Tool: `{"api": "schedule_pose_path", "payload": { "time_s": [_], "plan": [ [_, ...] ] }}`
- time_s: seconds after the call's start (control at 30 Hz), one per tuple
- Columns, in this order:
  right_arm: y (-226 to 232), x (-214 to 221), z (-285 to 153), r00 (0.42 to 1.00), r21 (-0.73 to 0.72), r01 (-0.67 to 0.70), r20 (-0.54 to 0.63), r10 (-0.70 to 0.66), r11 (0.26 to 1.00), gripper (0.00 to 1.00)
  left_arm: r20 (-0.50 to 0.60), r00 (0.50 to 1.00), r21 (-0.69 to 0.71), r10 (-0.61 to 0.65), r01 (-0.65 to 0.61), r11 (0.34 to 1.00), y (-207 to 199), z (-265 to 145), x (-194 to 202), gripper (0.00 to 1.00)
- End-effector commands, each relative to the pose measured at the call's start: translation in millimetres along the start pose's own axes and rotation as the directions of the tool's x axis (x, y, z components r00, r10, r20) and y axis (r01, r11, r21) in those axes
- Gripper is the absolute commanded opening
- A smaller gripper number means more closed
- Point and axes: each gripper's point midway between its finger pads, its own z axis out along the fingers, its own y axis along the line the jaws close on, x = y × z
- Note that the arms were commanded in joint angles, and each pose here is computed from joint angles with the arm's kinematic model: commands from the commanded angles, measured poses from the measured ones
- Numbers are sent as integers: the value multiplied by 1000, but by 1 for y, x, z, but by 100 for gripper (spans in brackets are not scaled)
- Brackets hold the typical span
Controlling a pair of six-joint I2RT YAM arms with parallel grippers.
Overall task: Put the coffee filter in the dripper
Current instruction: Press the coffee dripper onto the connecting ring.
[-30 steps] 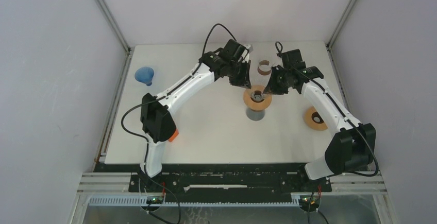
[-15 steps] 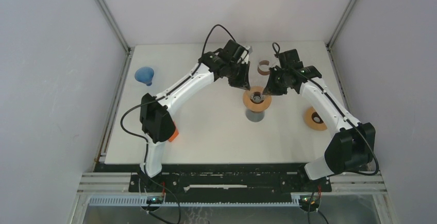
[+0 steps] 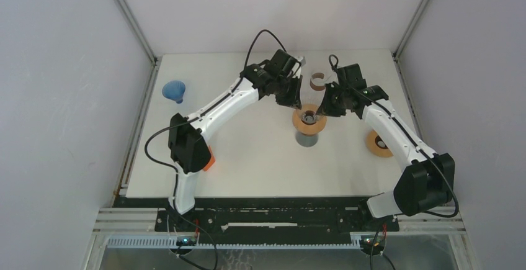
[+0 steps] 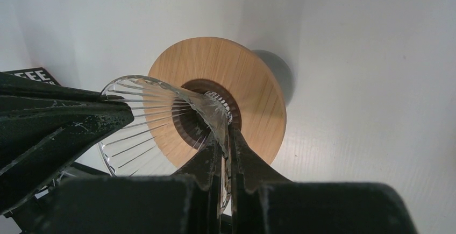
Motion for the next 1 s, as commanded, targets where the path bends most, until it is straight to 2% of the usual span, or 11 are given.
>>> {"api": "schedule_pose_path", "payload": {
  "time_s": [0.0, 0.3, 0.53, 0.77, 0.97],
  "plan": [
    [-30, 47, 27, 986, 105, 41, -164, -23, 994, 0, -95, 994, -20, 63, -65, 998, -1, 17, 36, 0],
    [-38, 56, 35, 981, 125, 42, -192, -18, 991, 0, -154, 986, -46, 56, -64, 997, 8, 36, 60, 0],
    [-32, 54, 32, 984, 96, 38, -178, -20, 995, 0, -143, 988, -51, 55, -62, 997, 9, 34, 63, 0],
    [-15, 26, 11, 995, 46, 36, -95, -31, 998, 13, -48, 997, -58, 58, -61, 996, 2, 15, 32, 5],
    [-3, 6, -8, 999, 12, 30, -22, -30, 999, 23, 45, 999, -59, 19, -17, 998, 6, -5, -1, 17]
  ]
}}
